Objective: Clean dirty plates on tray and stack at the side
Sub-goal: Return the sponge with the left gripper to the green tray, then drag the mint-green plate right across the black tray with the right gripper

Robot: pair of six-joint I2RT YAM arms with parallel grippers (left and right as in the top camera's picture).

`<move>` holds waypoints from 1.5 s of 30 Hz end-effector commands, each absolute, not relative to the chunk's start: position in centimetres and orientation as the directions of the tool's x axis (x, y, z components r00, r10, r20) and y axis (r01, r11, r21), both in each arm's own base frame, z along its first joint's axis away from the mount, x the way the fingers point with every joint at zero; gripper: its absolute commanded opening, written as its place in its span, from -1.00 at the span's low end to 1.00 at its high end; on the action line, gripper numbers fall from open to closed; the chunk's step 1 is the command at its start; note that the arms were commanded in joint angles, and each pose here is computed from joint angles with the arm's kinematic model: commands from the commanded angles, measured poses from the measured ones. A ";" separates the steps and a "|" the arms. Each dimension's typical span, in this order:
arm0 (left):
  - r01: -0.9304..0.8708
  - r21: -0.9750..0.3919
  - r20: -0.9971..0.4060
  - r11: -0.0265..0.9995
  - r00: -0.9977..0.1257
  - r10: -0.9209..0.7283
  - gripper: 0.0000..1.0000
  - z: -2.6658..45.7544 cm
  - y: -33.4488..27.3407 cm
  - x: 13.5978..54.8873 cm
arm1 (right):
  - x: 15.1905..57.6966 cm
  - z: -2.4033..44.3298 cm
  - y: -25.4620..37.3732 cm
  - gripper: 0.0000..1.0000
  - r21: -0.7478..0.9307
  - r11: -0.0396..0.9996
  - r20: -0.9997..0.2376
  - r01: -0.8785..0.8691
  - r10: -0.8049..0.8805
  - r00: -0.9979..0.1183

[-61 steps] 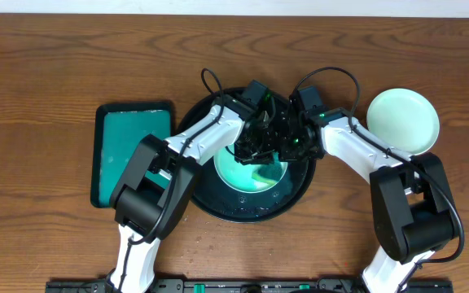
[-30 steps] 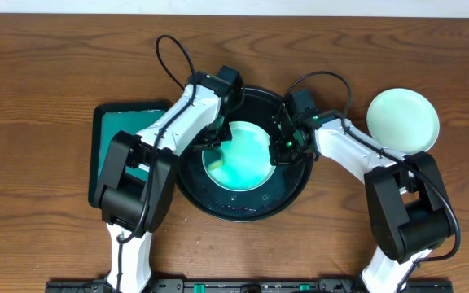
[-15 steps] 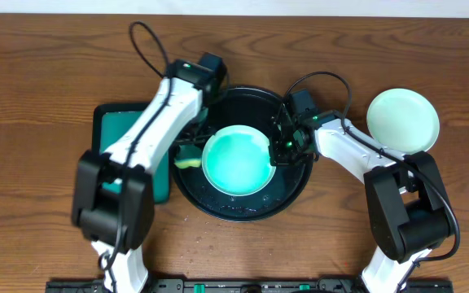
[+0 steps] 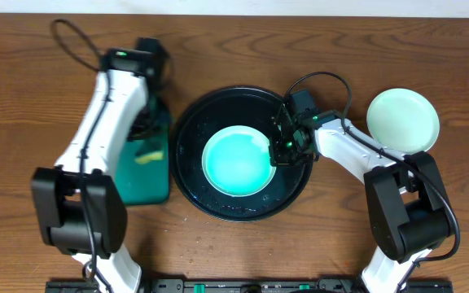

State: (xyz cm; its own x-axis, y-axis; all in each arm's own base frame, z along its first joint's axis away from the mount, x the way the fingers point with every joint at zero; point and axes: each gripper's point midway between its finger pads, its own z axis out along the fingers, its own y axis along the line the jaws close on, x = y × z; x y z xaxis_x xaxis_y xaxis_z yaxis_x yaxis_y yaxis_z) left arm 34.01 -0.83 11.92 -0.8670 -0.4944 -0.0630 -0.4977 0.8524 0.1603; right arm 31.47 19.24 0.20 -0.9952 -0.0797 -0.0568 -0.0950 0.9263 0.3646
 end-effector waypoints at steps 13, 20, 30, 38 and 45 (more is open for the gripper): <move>-0.495 0.155 0.018 0.855 -0.864 -0.503 -0.86 4.1 2.2 32.0 | 30.0 -1.8 18.0 -0.97 0.300 0.949 -0.005 -0.098 -0.101 -0.995; -0.487 0.178 0.059 0.855 -0.862 -0.503 -0.49 1.7 2.2 31.2 | 29.9 -1.8 18.0 -0.97 0.299 0.949 -0.002 -0.097 -0.101 -0.995; -0.481 0.039 -0.100 0.876 -0.874 -0.475 0.46 7.7 0.7 33.2 | 29.9 -1.8 18.0 -0.97 0.300 0.949 -0.001 -0.097 -0.101 -0.995; -0.387 -0.088 -0.313 0.918 -0.864 -0.394 0.61 17.7 -2.2 30.4 | 29.8 -0.9 19.6 -0.97 0.391 0.915 0.000 -0.102 -0.110 -0.994; -0.307 -0.148 -0.408 0.940 -0.847 -0.341 0.62 22.1 -3.9 27.1 | 29.9 2.3 22.2 -0.97 0.544 0.829 -0.043 -0.132 -0.129 -0.991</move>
State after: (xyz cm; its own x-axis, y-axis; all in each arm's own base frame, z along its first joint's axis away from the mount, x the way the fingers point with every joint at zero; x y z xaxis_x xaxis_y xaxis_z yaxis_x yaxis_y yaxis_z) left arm 27.70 -3.41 20.90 -0.8508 -0.3624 -0.3806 -0.3368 0.9319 -0.1345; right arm 30.69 20.53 0.49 -0.9948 -0.0960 -0.0346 -0.1013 0.8887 0.4471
